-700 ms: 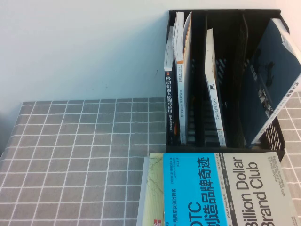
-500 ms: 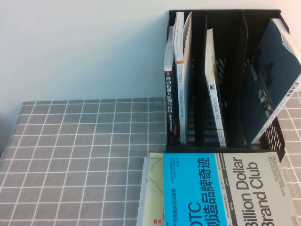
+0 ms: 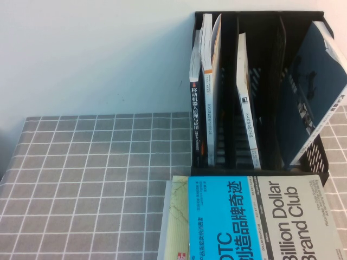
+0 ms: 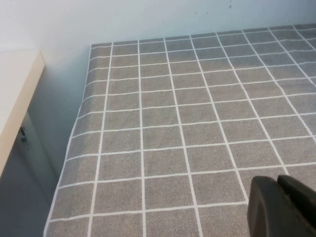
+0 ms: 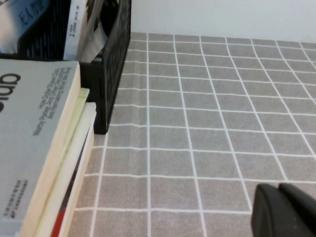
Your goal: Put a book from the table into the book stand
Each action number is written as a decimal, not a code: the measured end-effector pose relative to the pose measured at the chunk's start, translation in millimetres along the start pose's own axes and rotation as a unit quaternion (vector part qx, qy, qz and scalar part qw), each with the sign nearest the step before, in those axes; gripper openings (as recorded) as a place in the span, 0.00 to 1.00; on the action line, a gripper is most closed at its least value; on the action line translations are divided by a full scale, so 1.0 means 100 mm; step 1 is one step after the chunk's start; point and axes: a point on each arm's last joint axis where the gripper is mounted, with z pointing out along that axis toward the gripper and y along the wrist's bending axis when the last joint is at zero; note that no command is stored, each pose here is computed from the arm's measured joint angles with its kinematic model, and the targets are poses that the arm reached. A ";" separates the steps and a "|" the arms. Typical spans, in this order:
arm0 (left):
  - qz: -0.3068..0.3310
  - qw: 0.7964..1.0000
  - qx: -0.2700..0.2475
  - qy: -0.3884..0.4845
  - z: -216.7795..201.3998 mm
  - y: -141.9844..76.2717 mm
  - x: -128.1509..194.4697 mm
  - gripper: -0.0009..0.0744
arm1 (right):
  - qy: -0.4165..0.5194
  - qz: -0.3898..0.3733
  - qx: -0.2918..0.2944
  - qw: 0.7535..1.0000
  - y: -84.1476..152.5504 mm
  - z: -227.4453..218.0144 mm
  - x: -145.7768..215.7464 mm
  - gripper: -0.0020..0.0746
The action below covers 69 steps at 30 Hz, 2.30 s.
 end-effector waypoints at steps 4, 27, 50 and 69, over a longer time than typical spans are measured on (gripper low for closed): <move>0.000 1.000 0.000 0.000 0.00 0.00 0.00 0.01 | 0.000 0.000 0.000 1.000 0.00 0.00 0.00 0.02; 0.000 1.000 0.000 0.000 0.00 0.00 0.00 0.01 | 0.000 0.000 0.000 1.000 0.00 0.00 0.00 0.02; -0.001 1.000 -0.001 -0.023 0.00 0.00 -0.03 0.01 | 0.000 -0.001 0.000 1.000 0.00 0.00 0.00 0.02; -0.031 0.935 -0.013 -0.353 -0.22 0.04 -0.59 0.01 | -0.432 0.044 0.005 0.901 -0.04 -0.33 -0.68 0.02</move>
